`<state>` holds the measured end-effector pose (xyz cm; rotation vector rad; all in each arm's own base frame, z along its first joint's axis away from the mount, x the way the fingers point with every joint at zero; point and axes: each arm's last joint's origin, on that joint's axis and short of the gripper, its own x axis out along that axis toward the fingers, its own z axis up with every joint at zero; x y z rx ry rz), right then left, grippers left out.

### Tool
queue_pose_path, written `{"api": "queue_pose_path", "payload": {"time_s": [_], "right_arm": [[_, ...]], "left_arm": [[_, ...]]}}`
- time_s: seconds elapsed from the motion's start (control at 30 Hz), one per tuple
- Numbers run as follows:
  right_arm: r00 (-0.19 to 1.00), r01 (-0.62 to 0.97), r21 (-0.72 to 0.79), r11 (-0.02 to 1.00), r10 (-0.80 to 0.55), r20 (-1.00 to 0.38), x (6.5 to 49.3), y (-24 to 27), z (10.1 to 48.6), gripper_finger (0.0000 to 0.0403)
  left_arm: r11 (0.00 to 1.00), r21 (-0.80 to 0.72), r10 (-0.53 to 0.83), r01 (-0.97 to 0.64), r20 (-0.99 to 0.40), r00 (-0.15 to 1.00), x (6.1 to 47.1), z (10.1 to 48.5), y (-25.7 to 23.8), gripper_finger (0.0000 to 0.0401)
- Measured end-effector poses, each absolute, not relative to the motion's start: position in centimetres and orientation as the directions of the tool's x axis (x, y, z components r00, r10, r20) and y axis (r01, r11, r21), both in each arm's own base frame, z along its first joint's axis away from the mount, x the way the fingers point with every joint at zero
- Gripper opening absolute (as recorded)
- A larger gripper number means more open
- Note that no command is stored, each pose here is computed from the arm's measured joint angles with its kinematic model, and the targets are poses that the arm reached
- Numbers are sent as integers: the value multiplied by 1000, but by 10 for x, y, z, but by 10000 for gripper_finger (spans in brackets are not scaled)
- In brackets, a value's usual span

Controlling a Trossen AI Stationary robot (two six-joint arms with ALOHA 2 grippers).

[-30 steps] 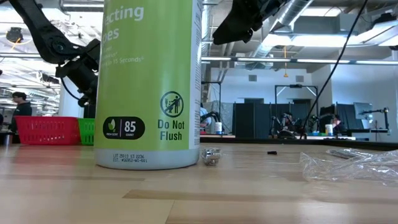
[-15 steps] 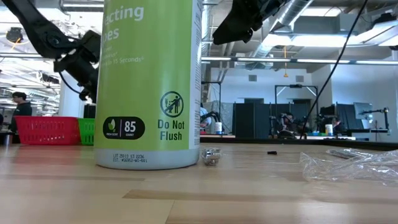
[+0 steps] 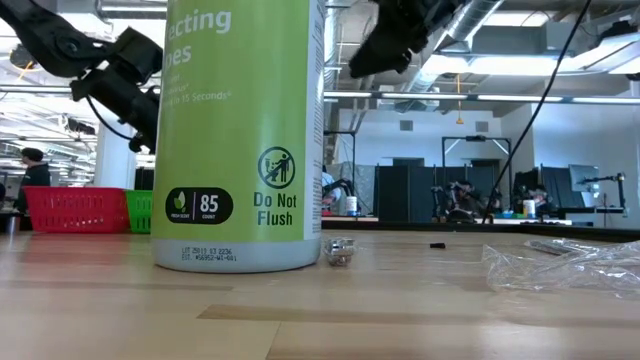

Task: Pick & Place Travel size toiletries
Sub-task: Put the gray deodorant into the top green bin

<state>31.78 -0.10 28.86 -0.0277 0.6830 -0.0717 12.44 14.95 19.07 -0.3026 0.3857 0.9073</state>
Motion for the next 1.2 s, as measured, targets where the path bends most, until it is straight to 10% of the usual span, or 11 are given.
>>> {"api": "queue_pose_path", "payload": {"time_s": [0.37, 1.2], "right_arm": [[396, 302, 63, 951, -65, -916, 278, 31, 261, 127], [149, 334, 15, 943, -37, -988, 203, 141, 215, 127]], "left_arm": [[778, -169, 495, -605, -428, 756, 150, 194, 119, 184], [856, -123, 412, -503, -426, 805, 176, 195, 77, 184]]}}
